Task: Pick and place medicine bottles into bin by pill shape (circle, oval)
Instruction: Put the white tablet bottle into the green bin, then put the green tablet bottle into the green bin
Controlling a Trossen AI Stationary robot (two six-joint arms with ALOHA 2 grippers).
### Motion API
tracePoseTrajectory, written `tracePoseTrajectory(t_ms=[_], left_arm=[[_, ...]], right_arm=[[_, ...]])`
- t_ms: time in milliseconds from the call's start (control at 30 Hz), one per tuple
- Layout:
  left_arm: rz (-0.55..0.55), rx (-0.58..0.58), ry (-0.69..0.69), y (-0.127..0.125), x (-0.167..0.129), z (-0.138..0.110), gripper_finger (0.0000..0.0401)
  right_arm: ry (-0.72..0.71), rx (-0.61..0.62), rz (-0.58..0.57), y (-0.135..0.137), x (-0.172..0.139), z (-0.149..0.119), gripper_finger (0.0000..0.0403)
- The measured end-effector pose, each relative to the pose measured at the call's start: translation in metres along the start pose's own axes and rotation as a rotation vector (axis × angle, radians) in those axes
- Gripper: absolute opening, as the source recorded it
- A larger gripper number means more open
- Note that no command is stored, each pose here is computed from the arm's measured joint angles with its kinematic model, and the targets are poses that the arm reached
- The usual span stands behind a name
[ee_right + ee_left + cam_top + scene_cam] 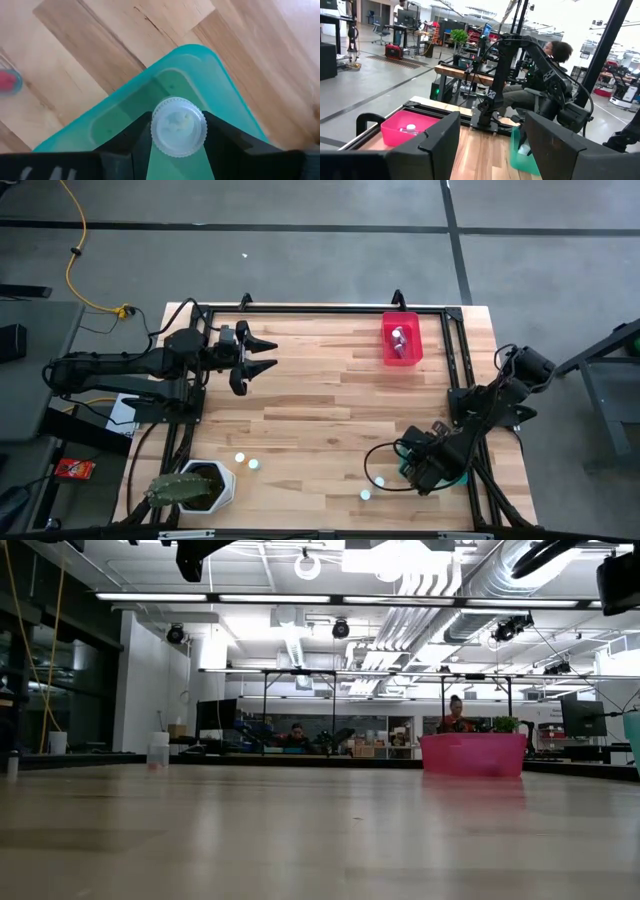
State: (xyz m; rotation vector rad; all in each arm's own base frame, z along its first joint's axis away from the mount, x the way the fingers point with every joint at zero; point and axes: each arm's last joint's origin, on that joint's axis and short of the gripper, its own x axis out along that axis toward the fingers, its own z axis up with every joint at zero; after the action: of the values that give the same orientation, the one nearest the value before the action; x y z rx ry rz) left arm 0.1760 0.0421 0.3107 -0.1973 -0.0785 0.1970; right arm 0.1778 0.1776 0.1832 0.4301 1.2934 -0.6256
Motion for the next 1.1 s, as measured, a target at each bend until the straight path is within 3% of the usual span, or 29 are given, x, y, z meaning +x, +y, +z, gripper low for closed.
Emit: tracePoseTrajectory(t_ms=[200, 500, 733, 900, 1100], left_arm=[[0.0, 0.0, 0.0, 0.0, 0.0, 0.0, 0.0213], [-0.001, -0.003, 0.0, 0.0, 0.0, 0.0, 0.0213], [-0.001, -0.003, 0.0, 0.0, 0.0, 0.0, 0.0213], [-0.001, -0.003, 0.0, 0.0, 0.0, 0.0, 0.0213], [-0.003, -0.03, 0.0, 0.0, 0.0, 0.0, 0.0213]], right_arm=[[0.004, 0.052, 0.055, 0.005, 0.0, 0.0, 0.0162], [0.016, 0.063, 0.017, 0.001, -0.001, 0.0, 0.0248], [0.05, -0.002, 0.05, -0.026, -0.032, 0.003, 0.0264], [-0.058, 0.066, 0.289, -0.05, -0.07, 0.017, 0.0264], [-0.394, 0.121, 0.626, -0.053, -0.104, 0.059, 0.0264]])
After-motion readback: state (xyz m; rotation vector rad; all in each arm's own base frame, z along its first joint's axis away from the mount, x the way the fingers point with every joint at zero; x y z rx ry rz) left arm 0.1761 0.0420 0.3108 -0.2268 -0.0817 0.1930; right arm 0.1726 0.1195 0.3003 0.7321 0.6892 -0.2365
